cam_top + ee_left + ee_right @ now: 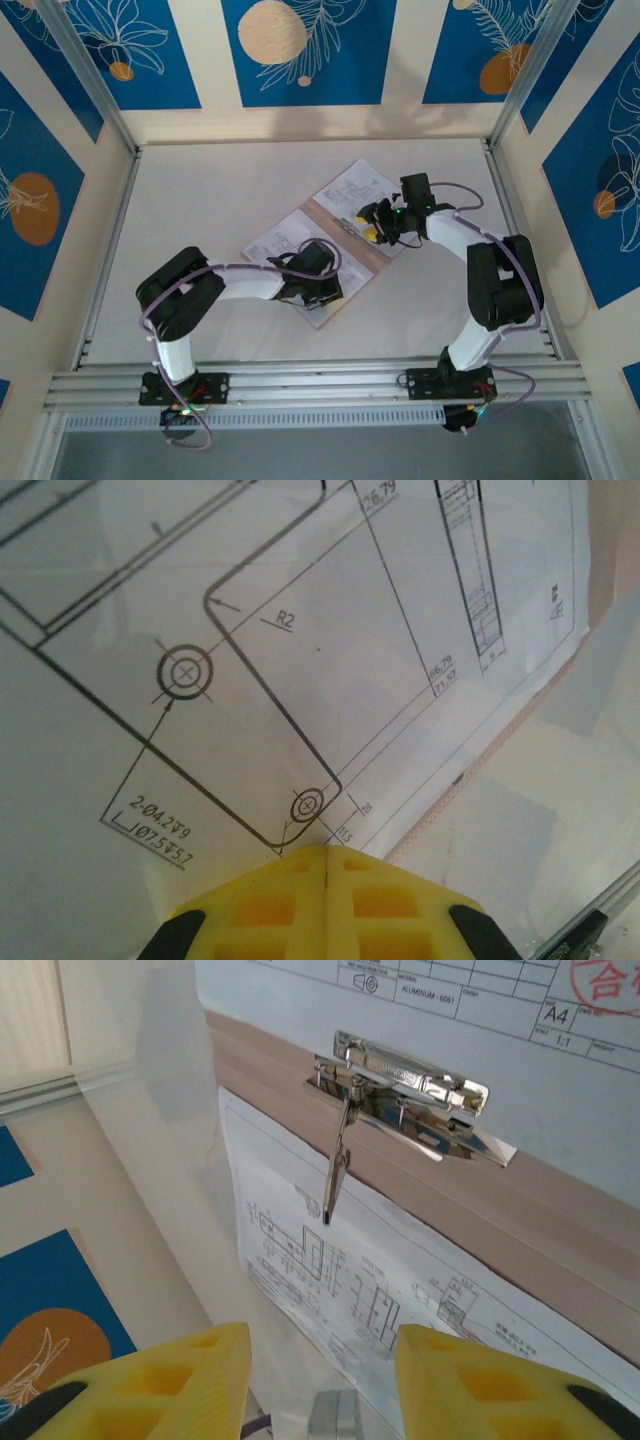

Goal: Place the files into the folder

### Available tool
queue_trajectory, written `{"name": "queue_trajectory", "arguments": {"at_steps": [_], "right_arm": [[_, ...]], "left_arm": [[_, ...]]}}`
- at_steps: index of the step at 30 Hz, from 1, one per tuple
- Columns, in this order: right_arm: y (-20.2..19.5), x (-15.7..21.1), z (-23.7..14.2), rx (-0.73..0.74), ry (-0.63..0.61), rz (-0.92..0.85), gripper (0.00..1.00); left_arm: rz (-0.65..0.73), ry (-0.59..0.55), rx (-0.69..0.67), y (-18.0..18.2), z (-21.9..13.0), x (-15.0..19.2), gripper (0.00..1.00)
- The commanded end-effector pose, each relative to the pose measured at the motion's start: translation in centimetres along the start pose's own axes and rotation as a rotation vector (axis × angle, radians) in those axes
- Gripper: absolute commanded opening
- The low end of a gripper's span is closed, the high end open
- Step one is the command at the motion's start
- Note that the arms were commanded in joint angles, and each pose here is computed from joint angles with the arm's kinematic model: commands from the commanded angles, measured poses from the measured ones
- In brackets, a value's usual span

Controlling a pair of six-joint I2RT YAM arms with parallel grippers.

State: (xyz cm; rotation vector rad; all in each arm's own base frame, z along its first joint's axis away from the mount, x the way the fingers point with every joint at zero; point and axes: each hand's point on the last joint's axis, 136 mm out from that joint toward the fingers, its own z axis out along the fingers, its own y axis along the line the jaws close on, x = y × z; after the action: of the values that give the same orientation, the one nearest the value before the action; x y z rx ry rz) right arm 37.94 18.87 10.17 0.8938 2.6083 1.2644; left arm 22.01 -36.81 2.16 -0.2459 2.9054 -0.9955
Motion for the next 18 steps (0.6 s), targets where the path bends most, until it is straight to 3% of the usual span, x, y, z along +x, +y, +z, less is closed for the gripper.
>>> {"name": "queue_trajectory", "arguments": {"at_steps": [1,18], "right_arm": [[1.0,0.5,0.7,-0.010,0.062,-0.011,0.44],[0.0,-0.3,2.8,0.051,0.080,0.007,0.33]], "left_arm": [[0.015,0.044,-0.019,0.5,1.0,1.1,0.00],[0.018,0.041,-0.004,0.0,1.1,0.9,0.00]]}}
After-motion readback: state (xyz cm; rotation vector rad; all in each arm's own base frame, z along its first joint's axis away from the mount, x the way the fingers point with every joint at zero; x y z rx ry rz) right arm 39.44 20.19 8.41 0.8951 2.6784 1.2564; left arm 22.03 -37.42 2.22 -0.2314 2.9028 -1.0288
